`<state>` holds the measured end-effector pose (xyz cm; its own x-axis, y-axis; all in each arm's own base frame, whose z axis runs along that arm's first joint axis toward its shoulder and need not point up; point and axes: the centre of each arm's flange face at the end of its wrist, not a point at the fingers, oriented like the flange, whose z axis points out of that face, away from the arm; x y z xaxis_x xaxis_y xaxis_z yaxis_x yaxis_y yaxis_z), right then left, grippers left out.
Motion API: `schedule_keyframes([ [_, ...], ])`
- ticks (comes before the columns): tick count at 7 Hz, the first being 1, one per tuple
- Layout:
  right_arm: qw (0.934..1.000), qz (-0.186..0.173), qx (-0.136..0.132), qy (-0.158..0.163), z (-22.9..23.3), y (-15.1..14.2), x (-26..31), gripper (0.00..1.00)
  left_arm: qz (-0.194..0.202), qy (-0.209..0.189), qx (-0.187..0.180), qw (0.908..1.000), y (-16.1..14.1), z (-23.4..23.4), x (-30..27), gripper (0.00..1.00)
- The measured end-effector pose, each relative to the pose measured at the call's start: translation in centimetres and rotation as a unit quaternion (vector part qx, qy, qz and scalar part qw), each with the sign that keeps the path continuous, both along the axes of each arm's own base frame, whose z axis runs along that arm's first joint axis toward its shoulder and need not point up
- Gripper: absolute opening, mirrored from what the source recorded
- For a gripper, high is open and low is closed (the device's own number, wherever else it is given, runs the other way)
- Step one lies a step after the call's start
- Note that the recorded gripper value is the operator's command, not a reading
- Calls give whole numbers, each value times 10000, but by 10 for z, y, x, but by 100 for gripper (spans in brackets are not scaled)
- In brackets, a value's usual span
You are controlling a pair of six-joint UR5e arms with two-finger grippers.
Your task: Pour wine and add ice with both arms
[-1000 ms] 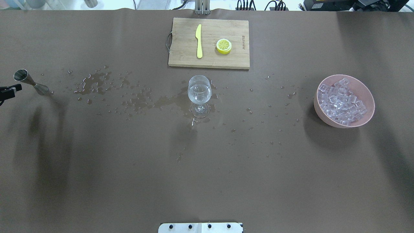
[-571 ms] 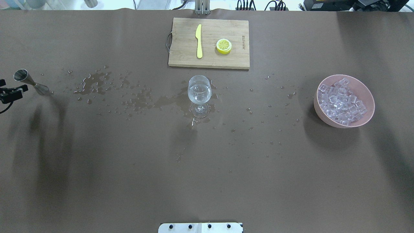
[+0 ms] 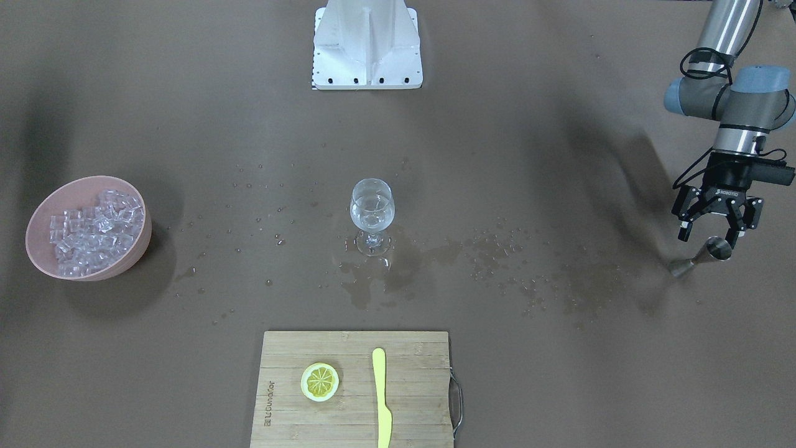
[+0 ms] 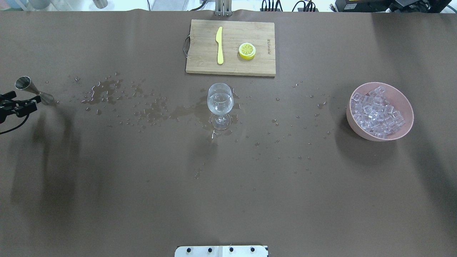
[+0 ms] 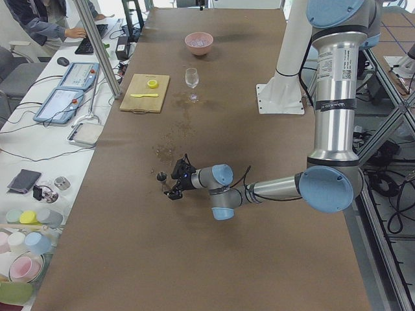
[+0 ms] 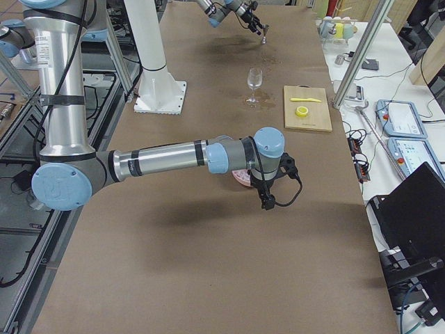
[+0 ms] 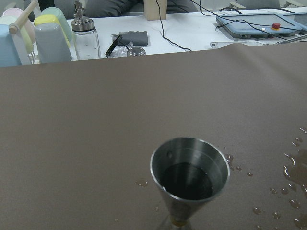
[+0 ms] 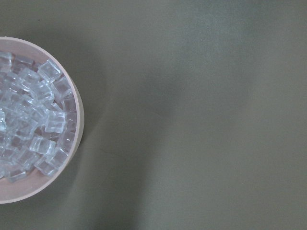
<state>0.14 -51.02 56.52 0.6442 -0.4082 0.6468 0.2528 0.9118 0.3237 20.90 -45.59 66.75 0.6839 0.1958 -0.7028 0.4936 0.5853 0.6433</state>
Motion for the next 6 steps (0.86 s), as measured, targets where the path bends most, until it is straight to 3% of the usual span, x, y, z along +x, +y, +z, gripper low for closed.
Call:
schedule_keyframes([
  [3,10000,-12,-5,0,0,0,-1,100,-149,-57,53,9999,-24,-1,24,91],
  [4,10000,-14,-3,0,0,0,-1,100,-159,-102,36,9998,-27,3,27,78],
  [5,10000,-15,0,0,0,0,-2,100,-159,-143,13,9998,-27,8,27,47],
  [6,10000,-15,5,-1,0,-1,-2,100,-162,-142,5,9998,-28,8,28,4],
])
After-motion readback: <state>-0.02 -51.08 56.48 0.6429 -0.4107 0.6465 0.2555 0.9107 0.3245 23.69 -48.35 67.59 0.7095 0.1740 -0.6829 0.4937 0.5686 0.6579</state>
